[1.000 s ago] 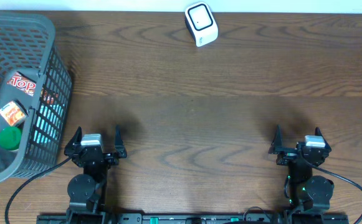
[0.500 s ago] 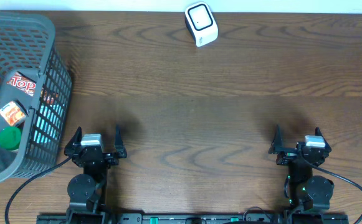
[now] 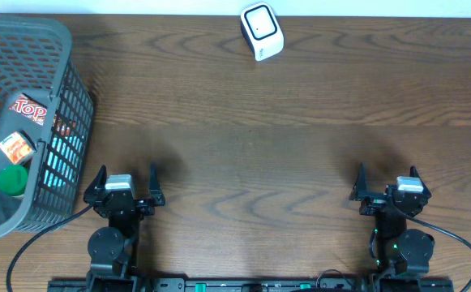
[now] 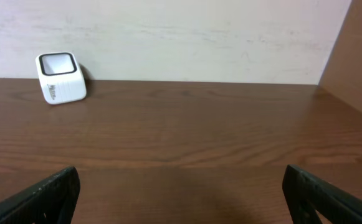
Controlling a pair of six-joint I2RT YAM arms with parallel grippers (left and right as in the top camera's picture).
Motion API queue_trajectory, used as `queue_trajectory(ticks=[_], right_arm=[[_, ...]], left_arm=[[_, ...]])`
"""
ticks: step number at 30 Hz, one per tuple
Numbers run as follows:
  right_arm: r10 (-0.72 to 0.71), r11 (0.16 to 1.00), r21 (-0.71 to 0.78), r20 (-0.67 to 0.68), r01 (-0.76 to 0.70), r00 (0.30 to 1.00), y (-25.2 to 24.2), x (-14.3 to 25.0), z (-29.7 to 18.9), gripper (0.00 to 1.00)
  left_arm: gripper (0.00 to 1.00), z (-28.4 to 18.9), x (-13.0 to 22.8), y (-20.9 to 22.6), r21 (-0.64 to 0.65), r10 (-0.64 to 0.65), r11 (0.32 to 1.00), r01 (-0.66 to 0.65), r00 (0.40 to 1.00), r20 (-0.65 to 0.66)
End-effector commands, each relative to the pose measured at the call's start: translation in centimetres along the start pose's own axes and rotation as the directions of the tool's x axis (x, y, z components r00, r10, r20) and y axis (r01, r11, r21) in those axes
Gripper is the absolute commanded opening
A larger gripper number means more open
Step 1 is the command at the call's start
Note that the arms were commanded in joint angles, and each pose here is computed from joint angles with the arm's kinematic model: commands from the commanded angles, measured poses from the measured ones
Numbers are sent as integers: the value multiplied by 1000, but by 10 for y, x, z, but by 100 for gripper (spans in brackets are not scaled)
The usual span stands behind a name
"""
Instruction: Scan the item barcode
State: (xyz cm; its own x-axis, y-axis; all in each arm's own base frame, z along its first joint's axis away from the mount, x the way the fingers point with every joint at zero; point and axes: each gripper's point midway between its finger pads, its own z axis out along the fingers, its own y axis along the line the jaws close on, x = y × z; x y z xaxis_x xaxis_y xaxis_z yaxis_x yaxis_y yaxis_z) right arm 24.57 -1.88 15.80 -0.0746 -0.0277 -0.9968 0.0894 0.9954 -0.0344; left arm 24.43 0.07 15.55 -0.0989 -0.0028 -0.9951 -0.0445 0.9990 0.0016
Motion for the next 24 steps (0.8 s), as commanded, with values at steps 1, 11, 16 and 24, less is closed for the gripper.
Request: queue_trajectory(ticks=[1,11,16,24], right_arm=[[-9,1000,-8,1,9,1000,2,1,0,99],[-8,1000,-8,1,8,1000,2,1,0,99],[-9,1000,-8,1,9,1000,2,1,0,99],[-9,1000,-8,1,9,1000,2,1,0,99]], left_arm=[[100,1,18,0,-1,0,1000,0,999,-51],[100,1,18,0,-1,0,1000,0,999,-51],[100,1,17,0,-1,-1,1000,1,999,-47],[100,1,17,-8,42,-20,999,22,998,-52]])
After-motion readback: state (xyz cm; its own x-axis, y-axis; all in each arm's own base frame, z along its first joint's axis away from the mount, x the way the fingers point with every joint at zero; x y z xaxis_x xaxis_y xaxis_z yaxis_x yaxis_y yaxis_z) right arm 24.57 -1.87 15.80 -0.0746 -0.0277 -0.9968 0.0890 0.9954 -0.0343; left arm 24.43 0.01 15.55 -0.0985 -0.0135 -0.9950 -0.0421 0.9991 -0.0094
